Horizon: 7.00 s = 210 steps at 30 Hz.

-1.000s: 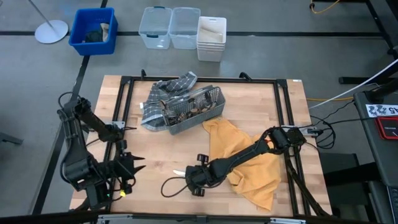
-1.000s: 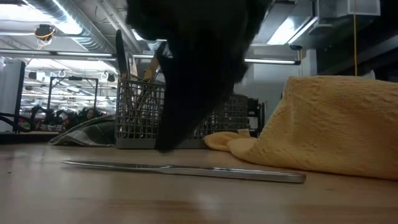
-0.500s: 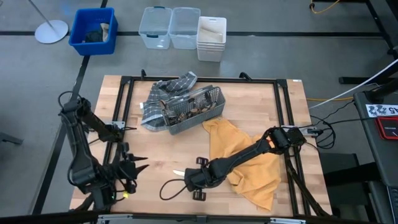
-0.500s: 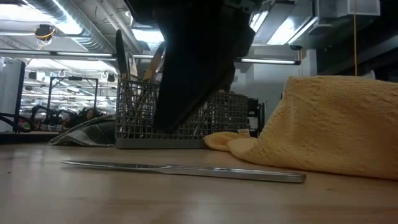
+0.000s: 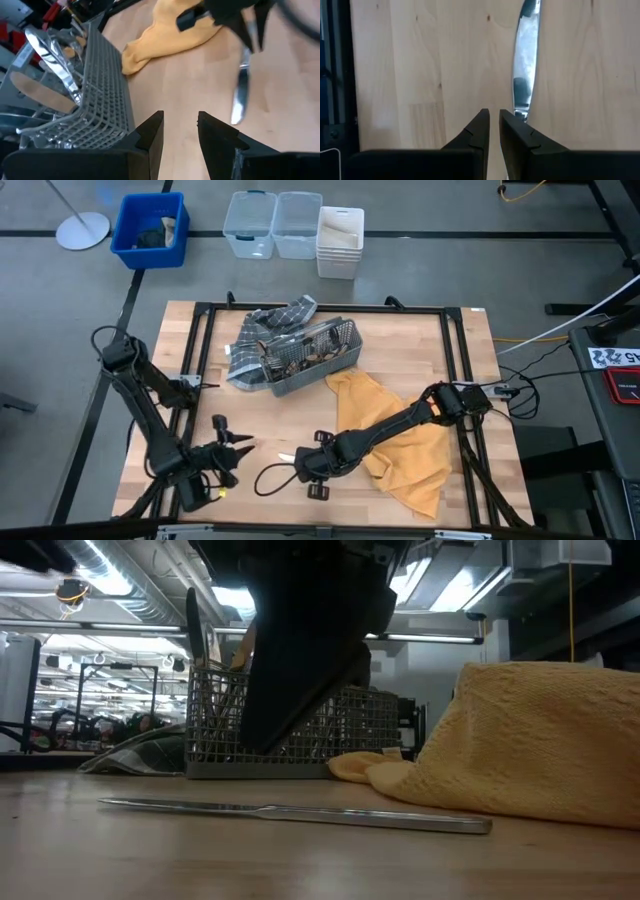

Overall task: Sort silverware
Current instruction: Put the silver knife into the gray silverware basket

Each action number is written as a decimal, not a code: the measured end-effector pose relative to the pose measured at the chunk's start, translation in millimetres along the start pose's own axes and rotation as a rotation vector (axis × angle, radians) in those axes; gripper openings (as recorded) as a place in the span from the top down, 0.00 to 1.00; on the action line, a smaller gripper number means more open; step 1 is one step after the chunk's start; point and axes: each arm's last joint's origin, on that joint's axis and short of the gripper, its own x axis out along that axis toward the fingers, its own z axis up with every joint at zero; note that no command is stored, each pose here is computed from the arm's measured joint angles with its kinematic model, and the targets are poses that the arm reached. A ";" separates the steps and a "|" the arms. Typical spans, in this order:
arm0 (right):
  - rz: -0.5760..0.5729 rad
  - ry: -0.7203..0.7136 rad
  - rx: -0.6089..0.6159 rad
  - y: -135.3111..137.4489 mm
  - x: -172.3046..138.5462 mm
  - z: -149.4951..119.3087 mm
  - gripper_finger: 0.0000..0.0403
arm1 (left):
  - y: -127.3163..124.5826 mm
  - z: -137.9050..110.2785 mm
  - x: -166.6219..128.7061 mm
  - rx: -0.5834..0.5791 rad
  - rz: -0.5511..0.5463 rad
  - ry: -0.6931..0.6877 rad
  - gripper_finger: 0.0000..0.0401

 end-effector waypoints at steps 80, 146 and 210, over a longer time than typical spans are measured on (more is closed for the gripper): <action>-0.123 0.032 0.022 -13.5 35.5 1.6 0.89 | 15.7 -30.8 60.9 -0.263 -0.379 0.002 0.73; 0.019 0.114 0.079 -48.3 23.6 27.0 0.67 | 36.1 -56.5 1.3 -0.287 -0.438 0.076 0.73; -0.053 0.112 0.068 -32.2 33.9 11.1 0.67 | 32.9 -60.7 -8.1 -0.301 -0.440 0.045 0.73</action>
